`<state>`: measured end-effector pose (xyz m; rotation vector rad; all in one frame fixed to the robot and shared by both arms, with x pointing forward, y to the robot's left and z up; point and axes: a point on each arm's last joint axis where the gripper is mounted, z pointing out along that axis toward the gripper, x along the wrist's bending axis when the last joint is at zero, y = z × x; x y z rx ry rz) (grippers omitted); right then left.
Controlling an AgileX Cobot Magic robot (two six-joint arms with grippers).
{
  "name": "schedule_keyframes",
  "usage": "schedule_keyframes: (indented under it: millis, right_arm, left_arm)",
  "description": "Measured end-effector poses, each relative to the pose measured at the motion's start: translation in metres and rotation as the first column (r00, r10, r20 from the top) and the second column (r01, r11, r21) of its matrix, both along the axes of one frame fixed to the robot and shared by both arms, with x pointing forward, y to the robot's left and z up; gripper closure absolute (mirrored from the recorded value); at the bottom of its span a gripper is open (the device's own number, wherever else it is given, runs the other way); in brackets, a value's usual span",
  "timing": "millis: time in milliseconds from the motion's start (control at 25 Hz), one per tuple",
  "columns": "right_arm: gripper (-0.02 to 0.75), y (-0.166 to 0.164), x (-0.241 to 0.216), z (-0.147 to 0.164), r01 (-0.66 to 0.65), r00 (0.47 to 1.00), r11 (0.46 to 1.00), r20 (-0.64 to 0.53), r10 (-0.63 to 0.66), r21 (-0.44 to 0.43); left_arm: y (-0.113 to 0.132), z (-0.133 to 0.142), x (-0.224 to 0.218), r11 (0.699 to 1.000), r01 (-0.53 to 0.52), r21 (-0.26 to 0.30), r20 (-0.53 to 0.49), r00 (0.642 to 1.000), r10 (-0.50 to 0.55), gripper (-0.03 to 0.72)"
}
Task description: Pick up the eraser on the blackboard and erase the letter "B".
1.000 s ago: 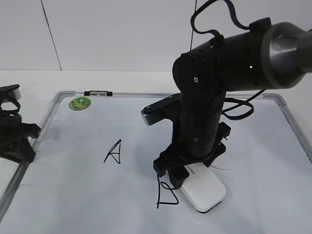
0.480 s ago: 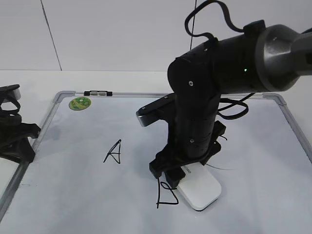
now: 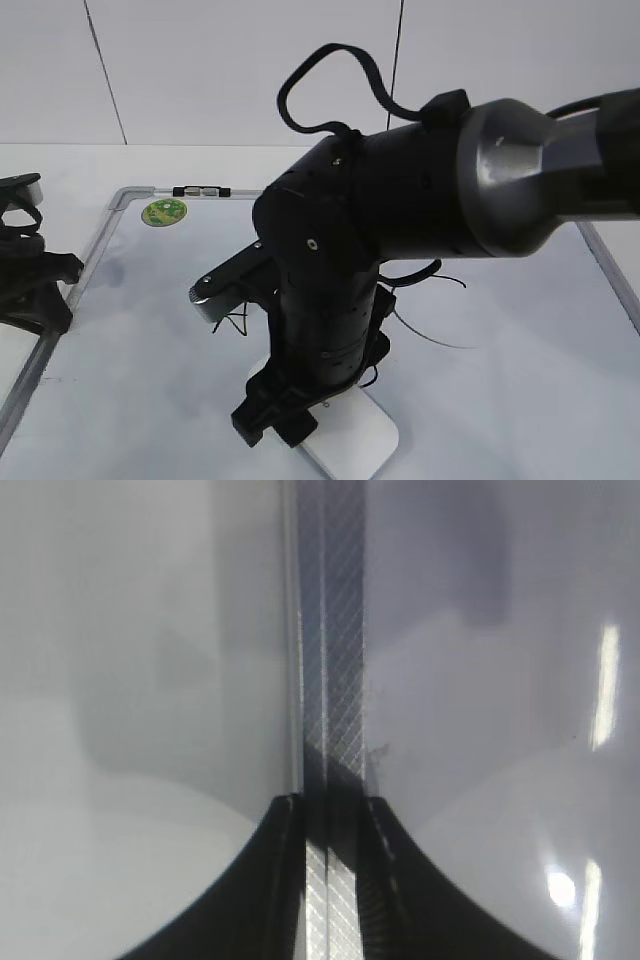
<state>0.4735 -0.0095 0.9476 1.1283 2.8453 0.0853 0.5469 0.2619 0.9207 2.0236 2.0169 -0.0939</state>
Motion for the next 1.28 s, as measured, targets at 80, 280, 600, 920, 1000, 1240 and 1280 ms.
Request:
schedule_keyframes:
  millis: [80, 280, 600, 920, 1000, 1240, 1280]
  right_arm:
    - [0.196, 0.003, -0.003, 0.0, 0.013, 1.0, 1.0, -0.012, -0.013, 0.011]
    - [0.196, 0.002, -0.003, 0.0, 0.027, 1.0, 1.0, -0.008, -0.027, 0.009]
    - [0.196, -0.01, 0.013, 0.001, 0.085, 0.994, 0.996, 0.076, -0.081, -0.04]
    - [0.196, -0.04, 0.044, 0.001, 0.181, 0.98, 0.982, 0.098, -0.175, -0.055]
    - [0.196, -0.046, 0.049, 0.001, 0.195, 0.976, 0.979, 0.108, -0.188, -0.062]
    - [0.196, -0.048, 0.051, 0.001, 0.204, 0.975, 0.977, 0.101, -0.197, -0.056]
    - [0.196, -0.047, 0.05, 0.001, 0.205, 0.975, 0.978, 0.093, -0.2, -0.048]
  left_arm:
    - [0.0, 0.0, 0.0, 1.0, 0.0, 0.0, 0.0, 1.0, 0.0, 0.582]
    - [0.0, 0.0, 0.0, 1.0, 0.0, 0.0, 0.0, 1.0, 0.0, 0.582]
    - [0.0, 0.0, 0.0, 1.0, 0.0, 0.0, 0.0, 1.0, 0.0, 0.582]
    - [0.0, 0.0, 0.0, 1.0, 0.001, 0.001, 0.0, 1.0, -0.001, 0.582]
    - [0.0, 0.0, 0.0, 1.0, 0.001, 0.001, 0.0, 1.0, -0.001, 0.582]
    - [0.0, 0.0, 0.0, 1.0, 0.001, 0.001, 0.0, 1.0, -0.001, 0.582]
    - [0.0, 0.0, 0.0, 1.0, 0.001, 0.001, 0.0, 1.0, -0.001, 0.582]
